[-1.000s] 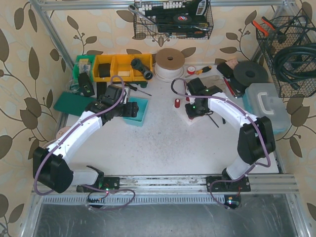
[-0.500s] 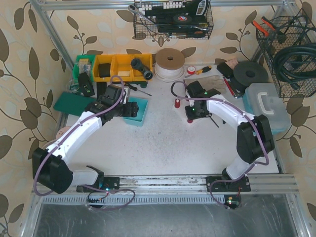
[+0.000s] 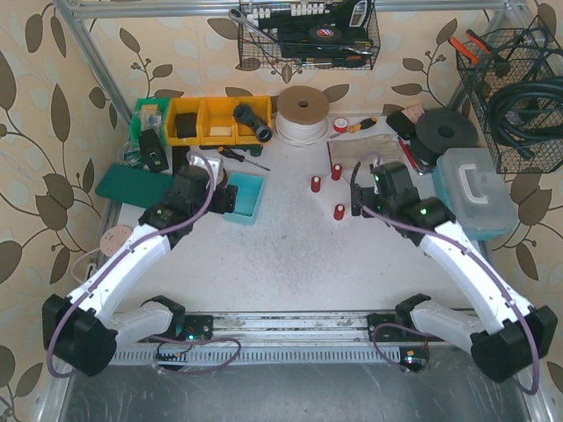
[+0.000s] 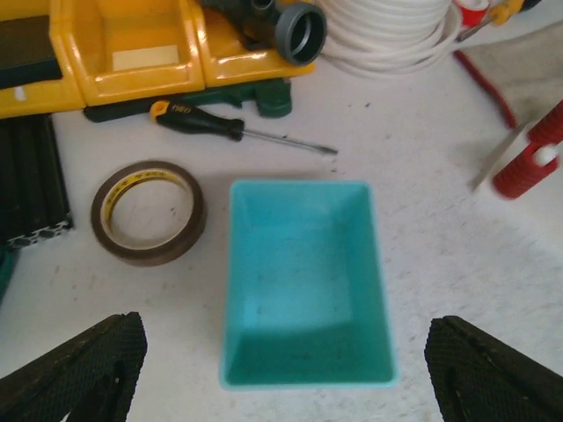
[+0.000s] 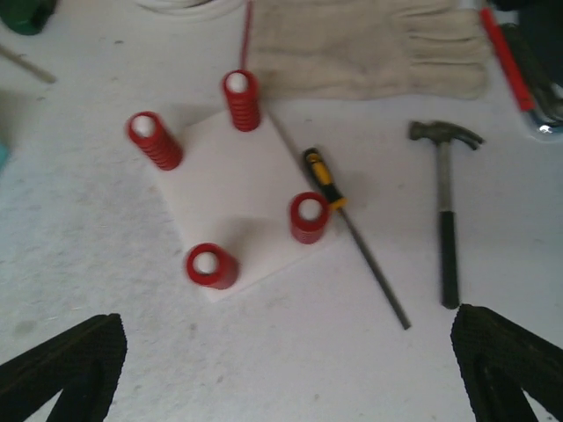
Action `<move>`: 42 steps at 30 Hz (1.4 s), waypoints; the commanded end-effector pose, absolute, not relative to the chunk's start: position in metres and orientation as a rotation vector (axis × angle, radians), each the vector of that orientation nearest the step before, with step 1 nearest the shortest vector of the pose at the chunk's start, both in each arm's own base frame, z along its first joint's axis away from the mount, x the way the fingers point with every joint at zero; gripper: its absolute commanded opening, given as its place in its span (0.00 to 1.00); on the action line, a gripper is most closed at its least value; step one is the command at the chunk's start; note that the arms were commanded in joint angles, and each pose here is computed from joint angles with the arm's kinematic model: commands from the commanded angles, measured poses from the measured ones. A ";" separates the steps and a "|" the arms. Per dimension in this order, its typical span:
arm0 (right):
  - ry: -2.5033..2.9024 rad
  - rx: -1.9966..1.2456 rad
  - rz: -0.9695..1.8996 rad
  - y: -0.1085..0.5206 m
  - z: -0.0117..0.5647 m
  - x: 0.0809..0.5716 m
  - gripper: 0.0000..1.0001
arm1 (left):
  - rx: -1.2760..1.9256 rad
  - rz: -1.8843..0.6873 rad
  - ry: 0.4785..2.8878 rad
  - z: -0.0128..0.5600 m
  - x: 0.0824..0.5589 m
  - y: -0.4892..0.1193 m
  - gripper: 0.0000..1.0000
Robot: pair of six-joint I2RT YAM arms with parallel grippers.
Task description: Install the large spring
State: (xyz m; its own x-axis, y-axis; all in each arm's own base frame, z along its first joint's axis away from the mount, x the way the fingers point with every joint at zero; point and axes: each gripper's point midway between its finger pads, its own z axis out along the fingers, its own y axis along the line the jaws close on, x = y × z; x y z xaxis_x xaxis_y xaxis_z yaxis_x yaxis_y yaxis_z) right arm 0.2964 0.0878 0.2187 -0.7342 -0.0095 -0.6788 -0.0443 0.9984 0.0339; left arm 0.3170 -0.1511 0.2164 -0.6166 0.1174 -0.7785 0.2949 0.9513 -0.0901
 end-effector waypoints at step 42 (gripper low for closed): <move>1.976 -0.093 -0.174 -0.020 0.116 0.381 0.99 | 0.035 0.171 2.035 0.073 0.381 0.010 0.89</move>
